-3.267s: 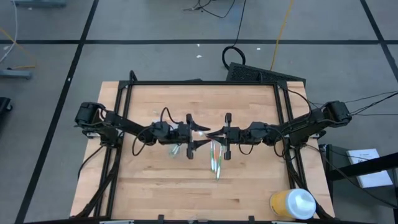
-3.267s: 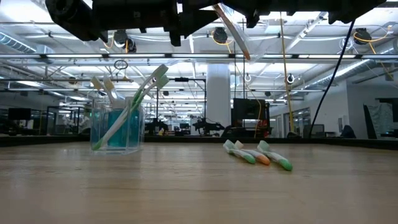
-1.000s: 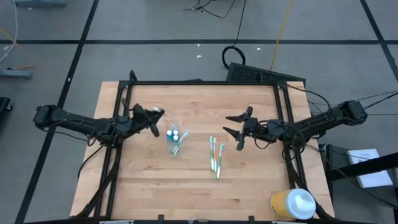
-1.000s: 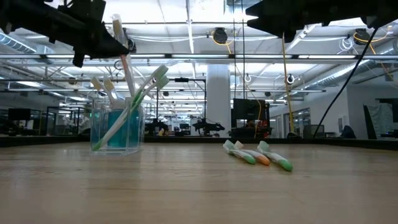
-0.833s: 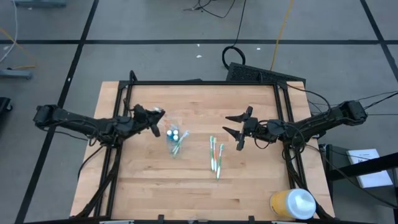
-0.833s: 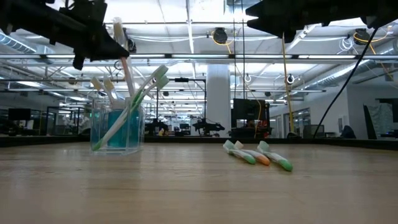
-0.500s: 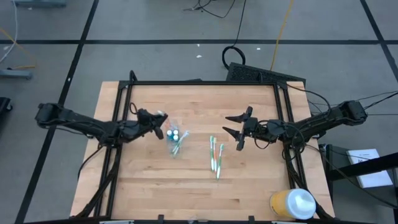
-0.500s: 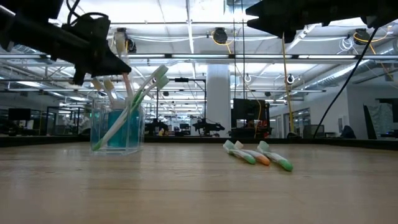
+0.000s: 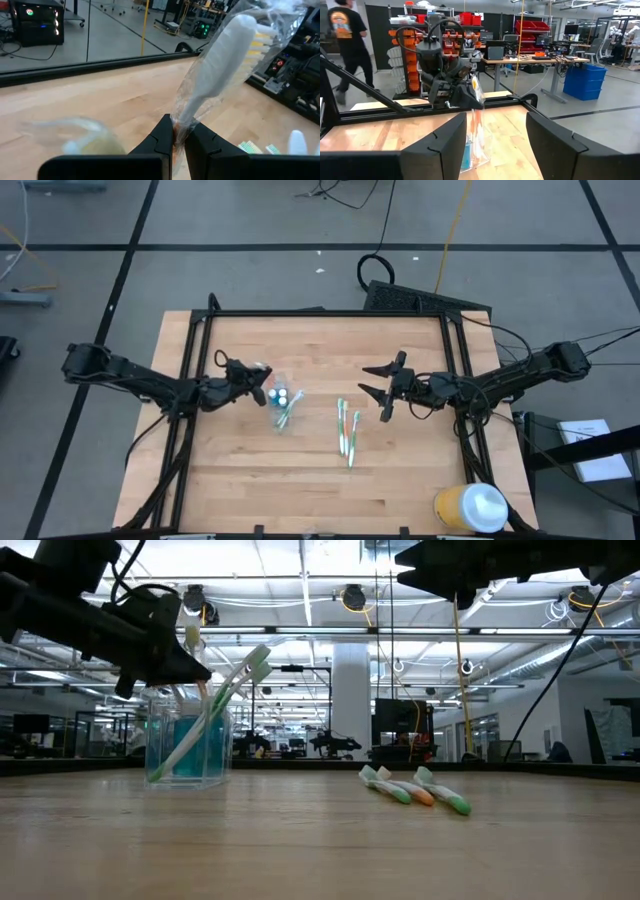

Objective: Pick & Place toothbrushing station
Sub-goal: Put the orange toothbrush in the transparent organizer

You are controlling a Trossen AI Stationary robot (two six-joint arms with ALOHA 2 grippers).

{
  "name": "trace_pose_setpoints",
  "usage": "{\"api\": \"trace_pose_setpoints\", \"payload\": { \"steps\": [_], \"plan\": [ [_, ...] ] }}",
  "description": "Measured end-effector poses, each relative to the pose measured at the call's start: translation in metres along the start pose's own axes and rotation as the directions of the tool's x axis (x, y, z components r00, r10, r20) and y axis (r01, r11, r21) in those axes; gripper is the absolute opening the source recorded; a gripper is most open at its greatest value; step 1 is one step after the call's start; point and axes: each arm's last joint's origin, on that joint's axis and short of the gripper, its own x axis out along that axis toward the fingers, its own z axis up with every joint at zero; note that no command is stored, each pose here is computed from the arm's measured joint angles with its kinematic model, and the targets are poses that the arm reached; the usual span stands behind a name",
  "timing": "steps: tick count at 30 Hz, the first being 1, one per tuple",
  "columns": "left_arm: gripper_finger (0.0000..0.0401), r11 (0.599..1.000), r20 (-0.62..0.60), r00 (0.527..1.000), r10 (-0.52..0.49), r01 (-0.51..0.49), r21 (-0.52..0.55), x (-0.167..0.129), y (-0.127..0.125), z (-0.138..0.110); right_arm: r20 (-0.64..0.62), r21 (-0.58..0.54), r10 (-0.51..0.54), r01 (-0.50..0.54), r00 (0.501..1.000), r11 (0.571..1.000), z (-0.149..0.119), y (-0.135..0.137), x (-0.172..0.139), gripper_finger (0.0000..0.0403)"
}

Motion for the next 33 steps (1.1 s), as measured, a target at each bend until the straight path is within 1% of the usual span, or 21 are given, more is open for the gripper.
{"api": "trace_pose_setpoints", "payload": {
  "steps": [14,21,29,31,33],
  "plan": [
    [0.0023,0.999,-0.041,0.999,0.029,-0.028,0.039,0.011,-0.001,-0.018,0.000,0.000,0.000,0.000,1.000,1.000,0.000,0.000,0.000,0.0196],
    [0.0023,0.998,-0.055,0.997,0.054,-0.052,0.023,0.014,0.000,-0.024,0.001,0.000,0.000,0.000,1.000,1.000,0.000,0.000,0.000,0.0196],
    [0.0023,0.998,-0.062,0.997,0.056,-0.054,0.025,0.014,0.000,-0.025,0.001,0.000,0.000,0.000,1.000,1.000,0.000,0.000,0.000,0.0196],
    [0.0031,0.998,-0.060,0.997,0.053,-0.052,0.022,0.014,0.000,-0.025,0.001,0.000,0.000,0.000,1.000,1.000,0.000,0.000,0.000,0.0196],
    [0.0047,0.999,-0.057,0.997,0.047,-0.046,0.018,0.014,-0.001,-0.024,0.001,0.000,0.000,0.000,1.000,1.000,0.000,0.000,0.000,0.0196]
  ]
}}
